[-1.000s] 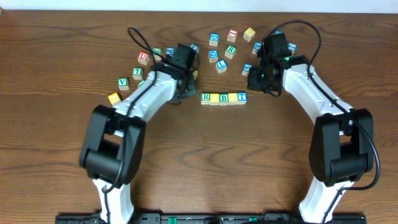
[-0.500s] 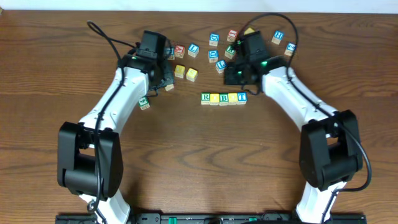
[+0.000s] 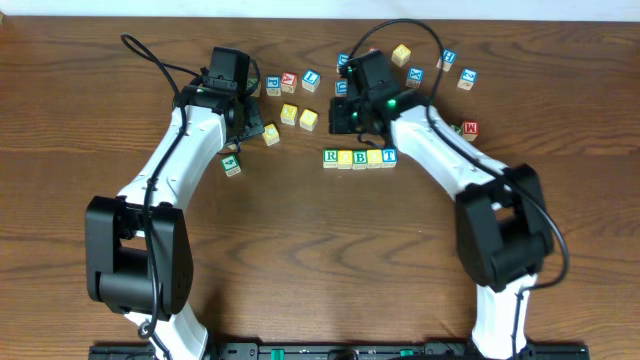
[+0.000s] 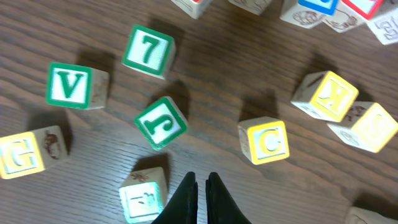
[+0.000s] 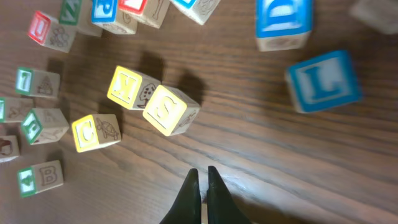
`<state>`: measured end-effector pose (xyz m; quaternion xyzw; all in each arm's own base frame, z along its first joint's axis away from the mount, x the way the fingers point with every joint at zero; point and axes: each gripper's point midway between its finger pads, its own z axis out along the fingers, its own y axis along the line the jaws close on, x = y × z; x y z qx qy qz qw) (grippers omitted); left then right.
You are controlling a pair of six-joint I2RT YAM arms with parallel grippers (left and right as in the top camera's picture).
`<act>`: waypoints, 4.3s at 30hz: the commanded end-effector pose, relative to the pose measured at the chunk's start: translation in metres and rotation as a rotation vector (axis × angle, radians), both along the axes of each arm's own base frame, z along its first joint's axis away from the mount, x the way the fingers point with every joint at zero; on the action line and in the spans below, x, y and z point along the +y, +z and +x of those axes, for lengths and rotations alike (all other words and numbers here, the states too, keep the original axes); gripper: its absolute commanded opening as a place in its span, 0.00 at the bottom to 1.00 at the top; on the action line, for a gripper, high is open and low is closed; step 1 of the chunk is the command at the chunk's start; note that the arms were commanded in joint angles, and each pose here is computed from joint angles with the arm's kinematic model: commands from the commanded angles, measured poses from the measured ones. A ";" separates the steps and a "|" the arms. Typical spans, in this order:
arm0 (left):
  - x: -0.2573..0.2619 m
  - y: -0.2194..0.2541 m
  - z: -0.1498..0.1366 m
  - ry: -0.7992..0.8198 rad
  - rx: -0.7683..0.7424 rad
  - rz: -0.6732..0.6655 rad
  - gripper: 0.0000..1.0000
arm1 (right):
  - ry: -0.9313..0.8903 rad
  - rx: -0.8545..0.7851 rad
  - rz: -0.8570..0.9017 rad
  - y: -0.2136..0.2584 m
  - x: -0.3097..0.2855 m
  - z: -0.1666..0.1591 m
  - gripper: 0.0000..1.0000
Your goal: Spell out ROBOT
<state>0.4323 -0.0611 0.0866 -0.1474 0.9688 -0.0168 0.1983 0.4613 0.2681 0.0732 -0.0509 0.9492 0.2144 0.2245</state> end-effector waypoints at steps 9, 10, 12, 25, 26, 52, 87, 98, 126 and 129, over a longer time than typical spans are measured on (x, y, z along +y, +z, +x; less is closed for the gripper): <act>0.017 0.006 -0.002 0.029 -0.009 0.082 0.07 | 0.016 0.095 -0.024 -0.032 0.017 -0.015 0.01; 0.017 0.005 -0.003 0.029 -0.004 0.083 0.07 | 0.009 0.104 -0.024 -0.035 0.017 -0.015 0.01; 0.018 0.004 -0.005 0.029 0.006 0.085 0.07 | -0.002 0.120 -0.021 -0.040 0.017 -0.016 0.01; 0.018 0.003 -0.007 0.028 0.014 0.086 0.08 | -0.001 0.181 -0.018 -0.045 0.019 -0.029 0.01; 0.018 0.003 -0.007 0.028 0.014 0.086 0.08 | -0.001 0.182 -0.018 -0.045 0.019 -0.029 0.01; 0.018 0.003 -0.007 0.028 0.015 0.087 0.08 | -0.008 0.213 -0.032 -0.049 0.015 -0.036 0.01; 0.018 -0.001 -0.009 0.028 0.029 0.089 0.08 | -0.074 0.220 -0.064 -0.051 -0.013 -0.024 0.01; 0.018 -0.003 -0.009 0.027 0.036 0.090 0.08 | -0.074 0.236 -0.072 -0.052 -0.015 -0.028 0.01; 0.018 -0.003 -0.009 0.027 0.037 0.090 0.07 | -0.074 0.243 -0.075 -0.053 -0.015 -0.029 0.01; 0.018 -0.003 -0.009 0.027 0.037 0.090 0.08 | -0.074 0.243 -0.075 -0.053 -0.015 -0.029 0.01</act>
